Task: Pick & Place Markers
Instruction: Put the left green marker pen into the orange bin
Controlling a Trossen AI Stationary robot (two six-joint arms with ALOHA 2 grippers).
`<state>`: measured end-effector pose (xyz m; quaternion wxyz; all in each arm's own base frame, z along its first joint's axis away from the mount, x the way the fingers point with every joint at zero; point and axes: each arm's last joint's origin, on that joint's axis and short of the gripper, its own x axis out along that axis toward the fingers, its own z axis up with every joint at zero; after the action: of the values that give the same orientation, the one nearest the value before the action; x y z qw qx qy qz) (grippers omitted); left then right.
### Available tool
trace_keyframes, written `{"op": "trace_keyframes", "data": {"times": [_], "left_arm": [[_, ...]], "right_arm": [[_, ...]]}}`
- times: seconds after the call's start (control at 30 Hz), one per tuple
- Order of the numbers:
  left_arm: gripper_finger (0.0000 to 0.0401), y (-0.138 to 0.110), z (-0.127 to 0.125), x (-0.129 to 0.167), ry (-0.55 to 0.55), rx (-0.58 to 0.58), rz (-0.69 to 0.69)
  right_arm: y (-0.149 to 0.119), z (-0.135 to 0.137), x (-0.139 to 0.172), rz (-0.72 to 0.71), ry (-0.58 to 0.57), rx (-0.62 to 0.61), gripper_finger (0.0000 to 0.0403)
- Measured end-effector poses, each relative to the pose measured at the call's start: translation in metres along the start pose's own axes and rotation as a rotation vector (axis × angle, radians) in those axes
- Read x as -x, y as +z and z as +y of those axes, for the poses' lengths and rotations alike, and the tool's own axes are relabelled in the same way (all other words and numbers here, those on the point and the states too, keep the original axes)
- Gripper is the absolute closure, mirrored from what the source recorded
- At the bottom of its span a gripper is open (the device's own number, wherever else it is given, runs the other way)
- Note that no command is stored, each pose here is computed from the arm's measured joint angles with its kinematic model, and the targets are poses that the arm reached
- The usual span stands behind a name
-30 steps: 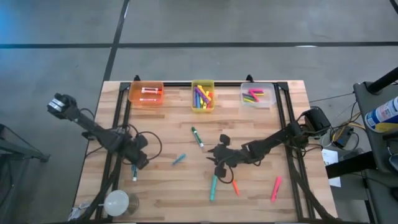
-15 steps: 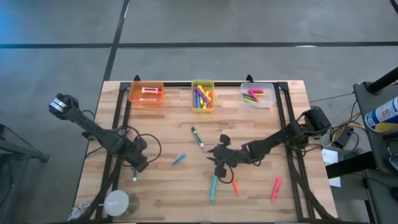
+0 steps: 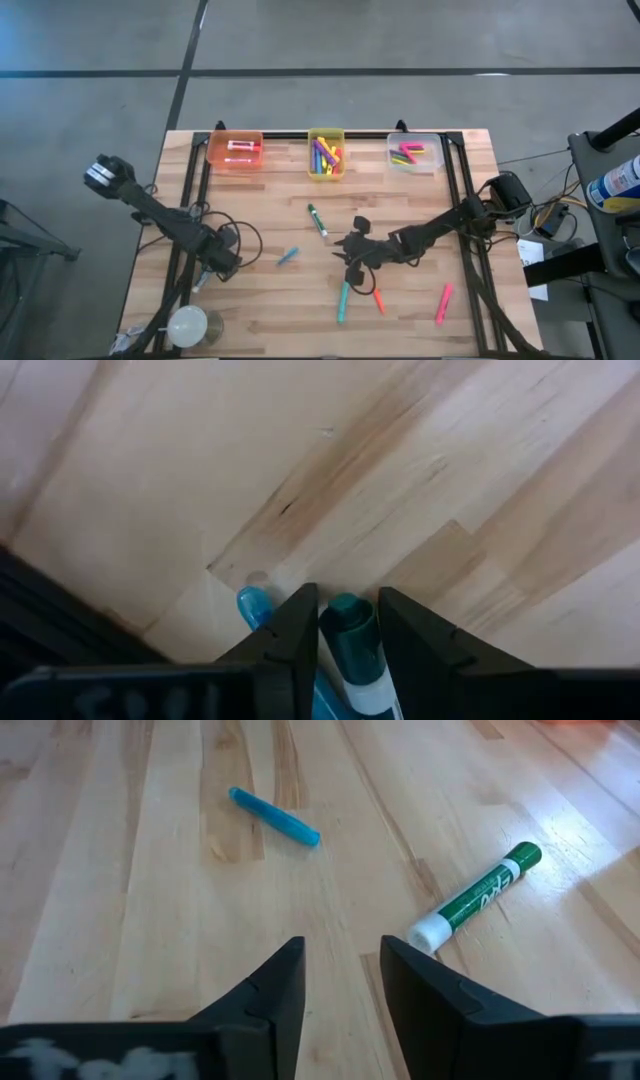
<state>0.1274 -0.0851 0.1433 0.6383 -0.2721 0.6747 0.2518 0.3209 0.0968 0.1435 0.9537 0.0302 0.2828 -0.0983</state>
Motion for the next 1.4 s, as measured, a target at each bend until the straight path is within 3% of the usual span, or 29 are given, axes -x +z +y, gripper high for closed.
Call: {"op": "trace_keyframes", "data": {"times": [0.13, 0.4, 0.7, 0.9, 1.13, 1.4], "left_arm": [[0.0302, 0.0, -0.002, -0.002, 0.01, -0.011, 0.002], [0.0356, 0.001, -0.003, -0.001, 0.003, -0.037, 0.003], [0.0359, 0.006, -0.022, 0.026, -0.068, -0.125, -0.118], [0.0359, 0.015, -0.042, 0.05, -0.19, -0.253, -0.347], [0.0359, 0.024, -0.059, 0.072, -0.31, -0.491, -0.743], [0.0359, 0.029, -0.072, 0.086, -0.487, -0.705, -1.144]], "right_arm": [[0.0, 0.0, 0.0, 0.0, 0.0, 0.0, 0.028], [0.0, 0.0, 0.0, 0.001, 0.0, 0.0, 0.0276], [0.0, 0.0, 0.0, 0.001, -0.001, 0.001, 0.0275], [-0.001, 0.0, 0.0, 0.002, -0.001, 0.001, 0.0275], [0.0, 0.0, 0.0, -0.006, -0.006, 0.0, 0.0275], [0.015, 0.004, 0.0, -0.164, 0.039, -0.028, 0.0273]]}}
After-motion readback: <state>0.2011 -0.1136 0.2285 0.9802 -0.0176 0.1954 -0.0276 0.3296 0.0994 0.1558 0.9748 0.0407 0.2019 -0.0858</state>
